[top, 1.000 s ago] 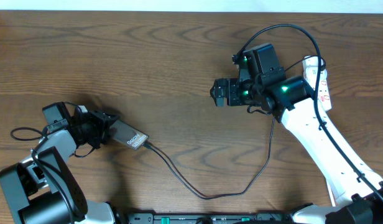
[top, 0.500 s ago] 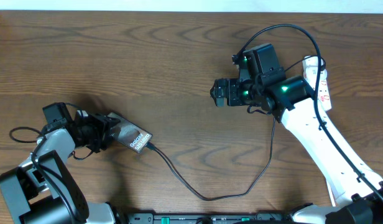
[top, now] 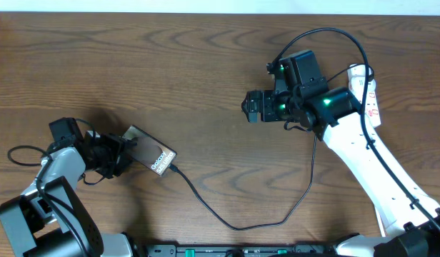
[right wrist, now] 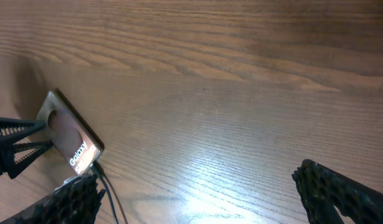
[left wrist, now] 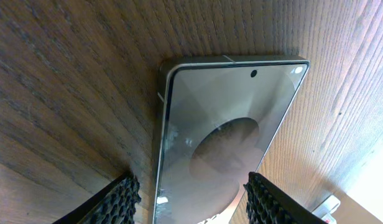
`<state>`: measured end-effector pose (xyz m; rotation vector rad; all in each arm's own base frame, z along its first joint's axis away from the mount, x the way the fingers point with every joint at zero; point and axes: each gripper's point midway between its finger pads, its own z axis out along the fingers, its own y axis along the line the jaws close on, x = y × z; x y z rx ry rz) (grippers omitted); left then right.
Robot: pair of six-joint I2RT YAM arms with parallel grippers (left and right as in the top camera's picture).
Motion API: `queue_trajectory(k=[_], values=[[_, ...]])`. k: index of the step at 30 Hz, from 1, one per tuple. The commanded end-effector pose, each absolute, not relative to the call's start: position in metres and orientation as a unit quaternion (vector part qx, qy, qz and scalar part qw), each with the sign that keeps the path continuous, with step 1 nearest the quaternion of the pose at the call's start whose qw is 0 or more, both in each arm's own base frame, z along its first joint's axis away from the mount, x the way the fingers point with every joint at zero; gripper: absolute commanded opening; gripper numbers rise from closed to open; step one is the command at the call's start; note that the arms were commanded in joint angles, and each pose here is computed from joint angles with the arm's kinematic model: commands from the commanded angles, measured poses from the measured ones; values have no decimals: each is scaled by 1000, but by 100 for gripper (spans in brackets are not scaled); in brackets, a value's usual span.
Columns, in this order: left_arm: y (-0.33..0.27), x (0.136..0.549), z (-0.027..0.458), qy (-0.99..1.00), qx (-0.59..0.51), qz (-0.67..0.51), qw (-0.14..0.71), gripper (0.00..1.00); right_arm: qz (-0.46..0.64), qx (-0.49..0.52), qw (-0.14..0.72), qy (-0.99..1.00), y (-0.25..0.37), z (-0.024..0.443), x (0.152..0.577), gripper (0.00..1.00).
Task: Plug charger to phone and switch on socket
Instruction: 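Lower the held phone flat onto the table with the left gripper, then open the left gripper and lift it up off the phone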
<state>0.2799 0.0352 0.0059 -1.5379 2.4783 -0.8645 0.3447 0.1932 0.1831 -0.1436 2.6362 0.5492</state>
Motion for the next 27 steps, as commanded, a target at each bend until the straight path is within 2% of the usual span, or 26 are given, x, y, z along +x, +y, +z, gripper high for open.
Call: queue_trajectory(k=[1,5,13,16,20,27], values=[[52,220,-45,826,-543,-147,-23,65,196,-59,231,951,193,190,345,99],[51,218,-44,827,-542,-146,-27,71,195,-59,230,952,193,190,344,99],[56,223,-18,839,-525,-145,14,72,195,-59,229,952,192,190,344,99],[61,228,7,849,-506,-141,59,73,193,-58,230,952,192,189,344,99],[61,238,52,874,-449,-139,123,80,194,-59,231,952,192,190,344,99],[58,256,114,908,-376,-66,173,81,194,-58,230,952,192,190,344,99]])
